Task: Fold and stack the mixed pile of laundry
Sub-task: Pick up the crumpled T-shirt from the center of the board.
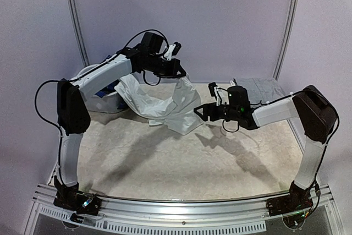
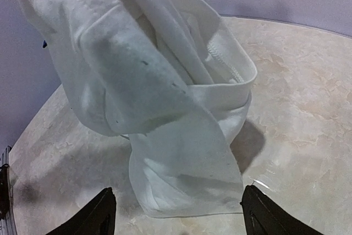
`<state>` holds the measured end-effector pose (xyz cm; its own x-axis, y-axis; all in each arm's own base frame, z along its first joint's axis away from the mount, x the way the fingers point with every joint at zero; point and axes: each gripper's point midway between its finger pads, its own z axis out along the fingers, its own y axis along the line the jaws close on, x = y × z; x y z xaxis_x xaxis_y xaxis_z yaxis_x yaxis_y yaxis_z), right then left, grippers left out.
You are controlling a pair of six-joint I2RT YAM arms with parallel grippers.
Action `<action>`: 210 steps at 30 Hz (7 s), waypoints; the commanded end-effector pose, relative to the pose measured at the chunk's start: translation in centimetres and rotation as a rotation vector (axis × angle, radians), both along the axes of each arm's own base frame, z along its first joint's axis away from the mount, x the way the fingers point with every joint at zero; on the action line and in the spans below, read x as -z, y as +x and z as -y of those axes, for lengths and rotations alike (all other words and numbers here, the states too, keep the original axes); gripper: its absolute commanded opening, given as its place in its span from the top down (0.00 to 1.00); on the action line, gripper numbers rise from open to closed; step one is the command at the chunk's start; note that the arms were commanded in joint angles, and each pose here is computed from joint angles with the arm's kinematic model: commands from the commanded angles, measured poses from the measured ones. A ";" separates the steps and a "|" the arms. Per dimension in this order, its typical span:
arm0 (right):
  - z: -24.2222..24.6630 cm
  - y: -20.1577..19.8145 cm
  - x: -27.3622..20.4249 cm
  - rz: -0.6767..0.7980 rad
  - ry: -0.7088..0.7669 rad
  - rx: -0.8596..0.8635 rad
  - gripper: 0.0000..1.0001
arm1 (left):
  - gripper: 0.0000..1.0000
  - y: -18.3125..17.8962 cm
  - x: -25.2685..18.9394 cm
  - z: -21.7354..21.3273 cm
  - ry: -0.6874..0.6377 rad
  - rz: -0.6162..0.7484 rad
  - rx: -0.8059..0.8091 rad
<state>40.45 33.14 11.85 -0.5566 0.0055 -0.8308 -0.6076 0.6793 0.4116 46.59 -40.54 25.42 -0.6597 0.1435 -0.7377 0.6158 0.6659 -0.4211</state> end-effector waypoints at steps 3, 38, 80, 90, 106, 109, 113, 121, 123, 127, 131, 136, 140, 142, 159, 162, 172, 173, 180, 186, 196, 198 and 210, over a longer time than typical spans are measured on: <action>-0.1 -0.7 2.1 -0.006 -0.119 -0.071 0.24 | 1.00 -2.8 -4.5 -1.5 -0.014 0.052 0.024; -3.0 -4.8 1.9 0.010 0.004 -0.311 0.47 | 1.00 -7.6 -6.8 -2.4 0.029 0.105 0.023; 3.8 -7.2 -1.3 -0.169 -0.060 0.025 0.98 | 0.92 -6.4 -4.4 1.9 -0.045 0.032 0.009; 19.9 -16.3 -11.3 -0.105 0.088 0.537 0.99 | 0.01 -7.2 -1.5 6.8 0.037 0.028 0.069; 27.8 -20.0 -15.1 0.017 0.055 0.783 0.99 | 0.11 -9.0 1.4 -4.3 0.326 0.177 -0.247; 27.5 -19.6 -15.2 0.028 0.052 0.773 0.99 | 0.17 -9.8 4.9 -5.6 0.354 0.124 -0.269; 27.5 -19.2 -15.2 0.037 0.035 0.782 0.99 | 0.26 -10.6 9.1 -7.5 0.417 0.059 -0.318; 27.0 -18.5 -14.8 0.031 0.006 0.771 0.99 | 0.38 -11.8 14.0 -7.4 0.424 -0.026 -0.276; 27.0 -18.5 -14.8 0.035 0.005 0.772 0.99 | 0.38 -12.3 14.8 -6.5 0.426 -0.039 -0.222; 27.0 -18.6 -14.8 0.043 0.010 0.765 0.99 | 0.39 -12.3 16.8 -6.3 0.554 -0.037 -0.201; 26.8 -18.7 -14.8 0.044 0.012 0.752 0.99 | 0.40 -12.2 18.9 -6.8 0.645 -0.049 -0.201; 26.6 -18.6 -14.8 0.048 0.010 0.742 0.99 | 0.42 -12.6 20.9 -5.5 0.653 -0.076 -0.150; 26.5 -18.6 -14.7 0.050 0.008 0.738 0.99 | 0.45 -12.7 21.5 -4.6 0.659 -0.071 -0.123; 26.4 -18.5 -14.7 0.050 0.009 0.735 0.99 | 0.46 -12.7 21.8 -4.4 0.666 -0.066 -0.117; 25.8 -18.3 -14.2 0.051 -0.002 0.708 0.99 | 0.57 -11.2 24.4 -4.0 0.746 -0.028 -0.118; 25.7 -18.2 -14.2 0.054 -0.003 0.703 0.99 | 0.60 -11.1 25.3 -3.9 0.744 -0.036 -0.111; 25.7 -18.3 -14.3 0.056 -0.009 0.696 0.99 | 0.79 -10.9 26.0 -4.0 0.738 -0.034 -0.106; 25.7 -18.3 -14.3 0.056 -0.009 0.696 0.99 | 0.81 -10.8 26.1 -4.0 0.734 -0.039 -0.106; 25.7 -18.2 -14.4 0.058 -0.011 0.700 0.99 | 1.00 -10.5 26.1 -4.6 0.709 -0.030 -0.122; 25.6 -18.1 -14.3 0.052 -0.010 0.703 0.99 | 1.00 -10.8 23.9 -5.2 0.660 0.010 -0.139; 26.3 -18.9 -15.7 0.090 0.068 0.715 0.99 | 1.00 -12.2 15.2 -9.9 0.574 0.140 -0.263; 26.0 -18.8 -15.9 0.093 0.078 0.705 0.99 | 1.00 -12.5 13.5 -10.8 0.559 0.161 -0.287; 24.6 -18.9 -19.8 0.132 0.129 0.625 0.99 | 1.00 -14.5 4.6 -14.9 0.425 0.264 -0.403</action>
